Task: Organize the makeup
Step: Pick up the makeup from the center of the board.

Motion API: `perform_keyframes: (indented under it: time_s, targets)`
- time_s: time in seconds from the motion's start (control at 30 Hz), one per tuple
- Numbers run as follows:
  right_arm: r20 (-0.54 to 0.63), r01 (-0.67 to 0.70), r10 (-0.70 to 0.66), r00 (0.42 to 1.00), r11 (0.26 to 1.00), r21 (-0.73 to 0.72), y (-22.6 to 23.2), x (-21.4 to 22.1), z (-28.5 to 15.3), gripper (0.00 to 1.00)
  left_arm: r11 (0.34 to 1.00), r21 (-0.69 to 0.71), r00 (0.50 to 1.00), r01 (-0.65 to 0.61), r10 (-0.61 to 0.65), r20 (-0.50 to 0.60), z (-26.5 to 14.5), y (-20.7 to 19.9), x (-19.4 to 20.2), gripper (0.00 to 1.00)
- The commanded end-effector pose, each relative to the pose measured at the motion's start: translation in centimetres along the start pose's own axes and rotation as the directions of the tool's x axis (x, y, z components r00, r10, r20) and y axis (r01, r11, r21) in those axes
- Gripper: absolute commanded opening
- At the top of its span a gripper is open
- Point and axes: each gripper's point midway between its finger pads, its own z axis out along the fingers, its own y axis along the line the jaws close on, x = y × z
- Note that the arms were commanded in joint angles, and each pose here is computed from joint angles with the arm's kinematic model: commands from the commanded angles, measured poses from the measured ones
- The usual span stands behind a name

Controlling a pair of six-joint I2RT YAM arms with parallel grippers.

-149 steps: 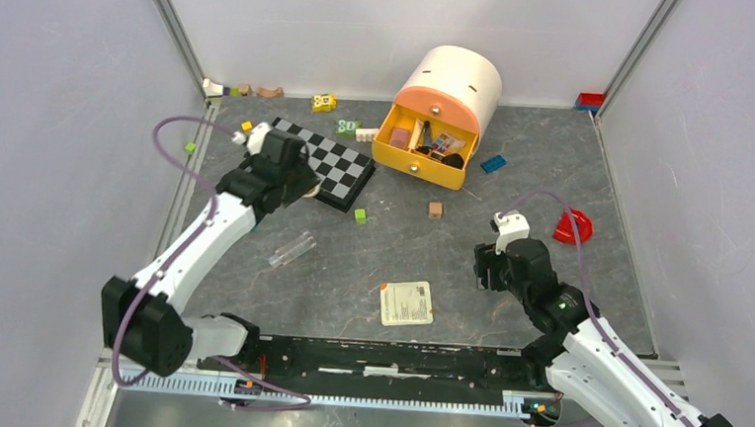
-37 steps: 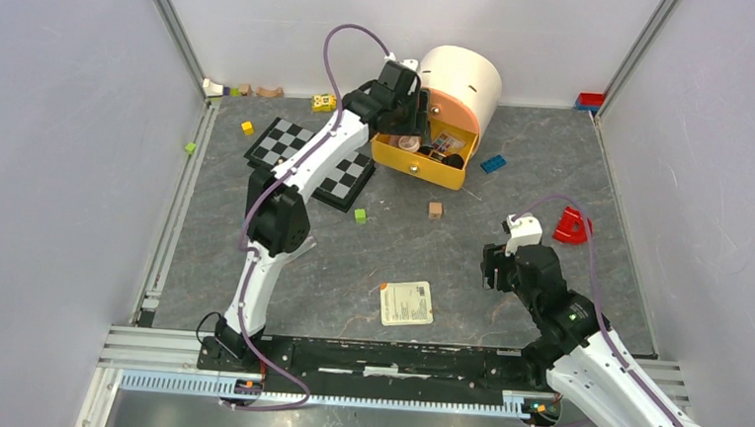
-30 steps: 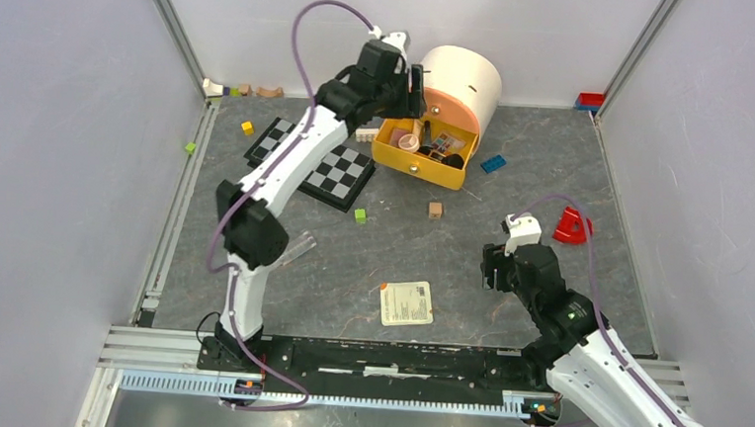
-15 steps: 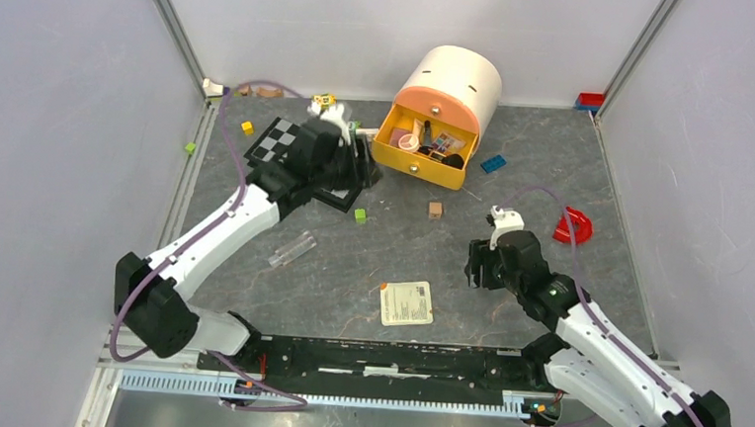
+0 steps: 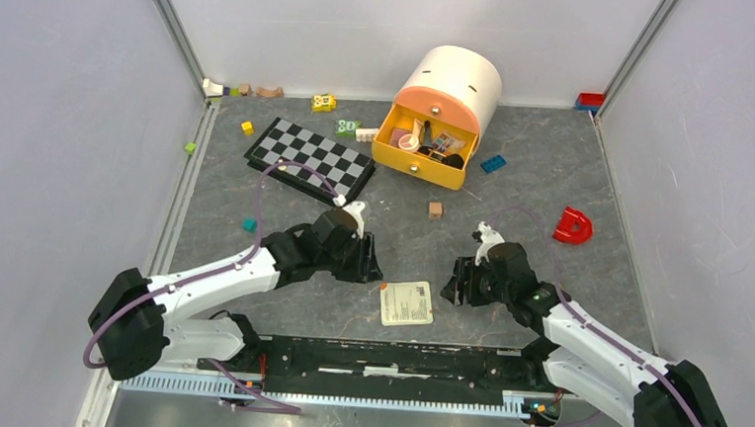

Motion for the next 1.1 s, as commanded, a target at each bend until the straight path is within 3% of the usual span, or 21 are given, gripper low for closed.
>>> perform_keyframes:
  time_s: [0.0,0.47,1.07]
  targets:
    - [0.041,-0.022,0.027,0.999,0.994,-0.102,2.0,-0.8,0.3,0.65,0.996,0.09,1.0,-0.003,0.004,-0.012,0.9,-2.1,1.3,0.49]
    - [0.051,0.059,-0.055,0.997,0.994,-0.087,1.5,-1.6,1.8,0.66,0.978,0.177,0.971,-0.114,0.147,-0.189,2.9,-3.3,8.8,0.4]
    - [0.041,0.06,-0.057,0.998,0.995,-0.077,1.1,-1.3,2.5,0.66,0.98,0.135,0.947,-0.143,0.175,-0.268,6.1,-1.8,11.9,0.38]
